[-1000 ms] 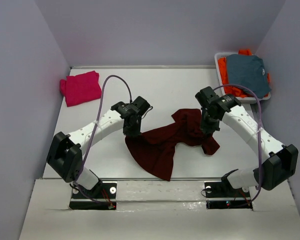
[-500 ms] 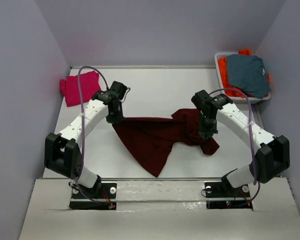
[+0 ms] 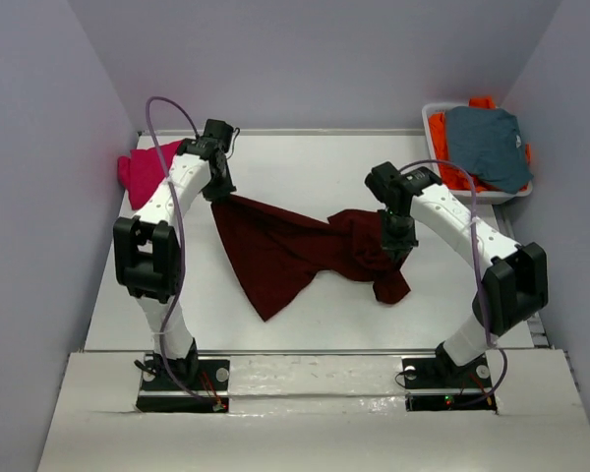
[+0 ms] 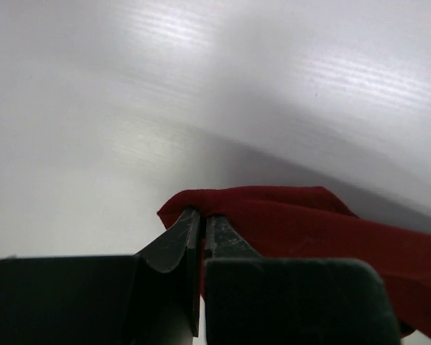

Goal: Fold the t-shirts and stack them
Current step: Flatten the tshirt out

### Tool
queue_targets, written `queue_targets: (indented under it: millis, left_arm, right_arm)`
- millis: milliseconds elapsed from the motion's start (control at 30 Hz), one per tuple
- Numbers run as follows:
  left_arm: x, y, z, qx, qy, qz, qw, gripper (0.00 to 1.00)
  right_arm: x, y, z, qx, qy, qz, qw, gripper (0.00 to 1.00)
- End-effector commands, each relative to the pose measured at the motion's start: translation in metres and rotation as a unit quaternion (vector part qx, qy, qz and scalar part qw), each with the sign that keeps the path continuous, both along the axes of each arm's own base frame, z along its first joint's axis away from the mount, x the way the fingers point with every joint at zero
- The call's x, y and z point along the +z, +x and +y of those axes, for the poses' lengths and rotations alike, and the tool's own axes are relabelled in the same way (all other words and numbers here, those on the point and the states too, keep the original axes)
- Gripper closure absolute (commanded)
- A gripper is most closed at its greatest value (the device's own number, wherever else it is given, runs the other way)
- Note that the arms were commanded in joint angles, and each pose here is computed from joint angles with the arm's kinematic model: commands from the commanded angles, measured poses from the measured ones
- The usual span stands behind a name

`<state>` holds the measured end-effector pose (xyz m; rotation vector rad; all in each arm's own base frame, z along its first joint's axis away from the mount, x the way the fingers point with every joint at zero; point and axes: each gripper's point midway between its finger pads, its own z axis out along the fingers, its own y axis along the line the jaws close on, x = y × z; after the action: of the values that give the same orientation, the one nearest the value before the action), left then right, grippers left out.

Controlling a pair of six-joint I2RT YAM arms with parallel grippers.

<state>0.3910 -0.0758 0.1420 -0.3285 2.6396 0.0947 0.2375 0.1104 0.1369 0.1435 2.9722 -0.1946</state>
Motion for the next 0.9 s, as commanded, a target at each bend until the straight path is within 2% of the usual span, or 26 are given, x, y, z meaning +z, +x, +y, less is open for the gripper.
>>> queue_targets:
  millis: [0, 33, 67, 200, 433, 567, 867]
  left_arm:
    - [0.033, 0.053, 0.021, 0.028, -0.001, -0.059, 0.998, 0.94]
    - [0.025, 0.062, 0.023, 0.032, -0.001, -0.050, 0.998, 0.94]
    - [0.042, 0.074, 0.025, 0.036, -0.006, -0.069, 0.997, 0.94]
    - [0.053, 0.103, 0.035, 0.048, -0.010, -0.087, 0.995, 0.94]
    - [0.035, 0.113, 0.052, 0.066, -0.016, -0.070, 0.995, 0.94]
    - [0.042, 0.114, 0.052, 0.066, -0.017, -0.080, 0.994, 0.94]
    - [0.052, 0.104, 0.053, 0.062, -0.018, -0.088, 0.994, 0.94]
  right_arm:
    - [0.018, 0.017, 0.002, 0.017, -0.007, -0.019, 1.000, 0.93]
    - [0.021, 0.018, 0.000, 0.017, -0.013, -0.021, 1.000, 0.93]
    - [0.027, 0.026, -0.002, 0.016, -0.022, -0.035, 0.999, 0.93]
    - [0.046, 0.050, -0.018, -0.009, -0.050, -0.076, 0.996, 0.93]
    - [0.070, 0.100, -0.045, -0.062, -0.060, -0.136, 0.987, 0.93]
    - [0.104, 0.130, -0.053, -0.076, -0.057, -0.189, 0.977, 0.93]
    - [0.137, 0.154, -0.071, -0.095, -0.062, -0.239, 0.964, 0.93]
